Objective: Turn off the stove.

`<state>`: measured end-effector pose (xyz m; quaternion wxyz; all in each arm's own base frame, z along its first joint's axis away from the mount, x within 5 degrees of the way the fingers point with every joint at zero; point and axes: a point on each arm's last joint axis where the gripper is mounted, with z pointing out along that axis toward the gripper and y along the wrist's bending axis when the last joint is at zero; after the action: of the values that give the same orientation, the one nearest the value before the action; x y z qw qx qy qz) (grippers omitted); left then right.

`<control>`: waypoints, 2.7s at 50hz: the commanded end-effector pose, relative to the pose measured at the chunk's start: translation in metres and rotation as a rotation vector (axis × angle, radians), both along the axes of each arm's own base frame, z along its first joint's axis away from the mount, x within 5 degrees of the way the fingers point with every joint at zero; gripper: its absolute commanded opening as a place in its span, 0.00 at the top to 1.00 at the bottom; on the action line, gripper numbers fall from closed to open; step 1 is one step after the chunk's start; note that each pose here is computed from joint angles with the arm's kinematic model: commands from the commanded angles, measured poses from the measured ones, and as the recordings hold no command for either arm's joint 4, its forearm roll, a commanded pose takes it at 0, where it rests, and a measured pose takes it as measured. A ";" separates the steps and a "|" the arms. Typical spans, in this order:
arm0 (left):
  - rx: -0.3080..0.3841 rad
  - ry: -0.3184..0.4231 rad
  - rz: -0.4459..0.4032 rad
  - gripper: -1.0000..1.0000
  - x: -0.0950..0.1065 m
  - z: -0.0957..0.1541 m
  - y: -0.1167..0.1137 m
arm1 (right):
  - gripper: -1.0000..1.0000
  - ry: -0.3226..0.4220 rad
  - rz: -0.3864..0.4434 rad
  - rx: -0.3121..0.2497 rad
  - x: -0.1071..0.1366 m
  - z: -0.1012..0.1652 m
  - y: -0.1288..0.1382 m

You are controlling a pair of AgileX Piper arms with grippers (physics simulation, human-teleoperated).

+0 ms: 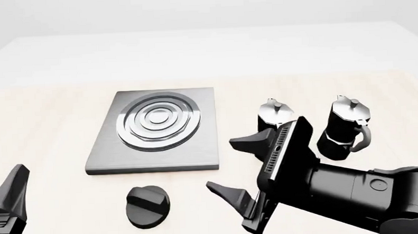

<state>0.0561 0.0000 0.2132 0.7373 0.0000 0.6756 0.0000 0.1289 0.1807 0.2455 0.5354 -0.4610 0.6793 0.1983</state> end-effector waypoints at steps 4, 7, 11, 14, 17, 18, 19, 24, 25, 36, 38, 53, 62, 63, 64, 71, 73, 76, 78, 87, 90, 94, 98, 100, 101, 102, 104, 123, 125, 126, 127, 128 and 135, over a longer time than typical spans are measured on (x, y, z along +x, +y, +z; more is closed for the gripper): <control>0.000 0.000 0.000 0.00 0.000 0.000 0.000 | 0.00 0.015 0.046 -0.020 0.007 -0.005 0.030; 0.000 0.000 0.000 0.00 0.000 0.000 0.000 | 0.00 0.026 0.049 -0.028 0.010 -0.010 0.037; 0.000 0.000 0.000 0.00 0.000 0.000 0.000 | 0.00 0.050 0.042 -0.036 0.016 -0.016 0.046; 0.000 0.000 0.000 0.00 0.000 0.000 0.000 | 0.00 0.046 0.055 -0.048 0.017 -0.021 0.053; 0.000 0.000 0.000 0.00 0.000 0.000 0.000 | 0.00 0.052 0.066 -0.057 0.018 -0.027 0.060; 0.000 0.000 0.000 0.00 0.000 0.000 0.000 | 0.00 0.051 0.067 -0.058 0.019 -0.028 0.061; 0.000 0.000 0.000 0.00 0.000 0.000 0.000 | 0.00 0.054 0.072 -0.061 0.019 -0.029 0.064; 0.000 0.000 0.000 0.00 0.000 0.000 0.000 | 0.00 0.070 0.077 -0.070 0.021 -0.035 0.072; 0.000 0.000 0.000 0.00 0.000 0.000 0.000 | 0.00 0.073 0.079 -0.072 0.021 -0.036 0.074; 0.000 0.000 0.000 0.00 0.000 0.000 0.000 | 0.00 0.112 0.083 -0.120 0.027 -0.055 0.090; 0.000 0.000 0.000 0.00 0.000 0.000 0.000 | 0.00 0.115 0.084 -0.125 0.027 -0.057 0.091; 0.000 0.000 0.000 0.00 0.000 0.000 0.000 | 0.00 0.133 0.082 -0.158 0.035 -0.069 0.103; 0.000 0.000 0.000 0.00 0.000 0.000 0.000 | 0.00 0.150 0.076 -0.176 0.042 -0.082 0.113; 0.000 0.000 0.000 0.00 0.000 0.000 0.000 | 0.00 0.148 0.076 -0.177 0.043 -0.083 0.113; 0.000 0.000 0.000 0.00 0.000 0.000 0.000 | 0.00 0.151 0.077 -0.179 0.043 -0.085 0.115; 0.000 0.000 0.000 0.00 0.000 0.000 0.000 | 0.00 0.159 0.078 -0.192 0.046 -0.096 0.120; 0.000 0.000 0.000 0.00 0.000 0.000 0.000 | 0.00 0.162 0.081 -0.197 0.045 -0.100 0.122; 0.000 0.000 0.000 0.00 0.000 0.000 0.000 | 0.00 0.167 0.080 -0.199 0.046 -0.103 0.124; 0.000 0.000 0.000 0.00 0.000 0.000 0.000 | 0.00 0.172 0.078 -0.200 0.047 -0.104 0.125; 0.000 0.000 0.000 0.00 0.000 0.000 0.000 | 0.00 0.179 0.082 -0.205 0.047 -0.111 0.130; 0.000 0.000 0.000 0.00 0.000 0.000 0.000 | 0.00 0.181 0.082 -0.208 0.048 -0.112 0.132; 0.000 0.000 0.000 0.00 0.000 0.000 0.000 | 0.00 0.181 0.086 -0.211 0.048 -0.115 0.134; 0.000 0.000 0.000 0.00 0.000 0.000 0.000 | 0.00 0.178 0.088 -0.217 0.049 -0.119 0.135; 0.000 0.000 0.000 0.00 0.000 0.000 0.000 | 0.00 0.180 0.091 -0.217 0.048 -0.119 0.136; 0.000 0.000 0.000 0.00 0.000 0.000 0.000 | 0.00 0.180 0.091 -0.216 0.048 -0.119 0.136; 0.000 0.000 0.000 0.00 0.000 0.000 0.000 | 0.00 0.181 0.093 -0.216 0.047 -0.118 0.137; 0.000 0.000 0.000 0.00 0.000 0.000 0.000 | 0.00 0.180 0.096 -0.216 0.046 -0.118 0.138; 0.000 0.000 0.000 0.00 0.000 0.000 0.000 | 0.00 0.188 0.133 -0.217 0.033 -0.117 0.147; 0.000 0.000 0.000 0.00 0.000 0.000 0.000 | 0.00 0.190 0.142 -0.216 0.029 -0.115 0.149; 0.000 0.000 0.000 0.00 0.000 0.000 0.000 | 0.00 0.189 0.146 -0.216 0.028 -0.115 0.149; 0.000 0.000 0.000 0.00 0.000 0.000 0.000 | 0.00 0.190 0.149 -0.216 0.026 -0.115 0.150; 0.000 0.000 0.000 0.00 0.000 0.000 0.000 | 0.00 0.190 0.149 -0.216 0.026 -0.115 0.150; 0.000 0.000 0.000 0.00 0.000 0.000 0.000 | 0.00 0.190 0.165 -0.214 0.020 -0.112 0.152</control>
<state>0.0561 0.0000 0.2132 0.7373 0.0000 0.6756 0.0000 0.1596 0.3273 0.1300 0.4011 -0.5382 0.7132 0.2022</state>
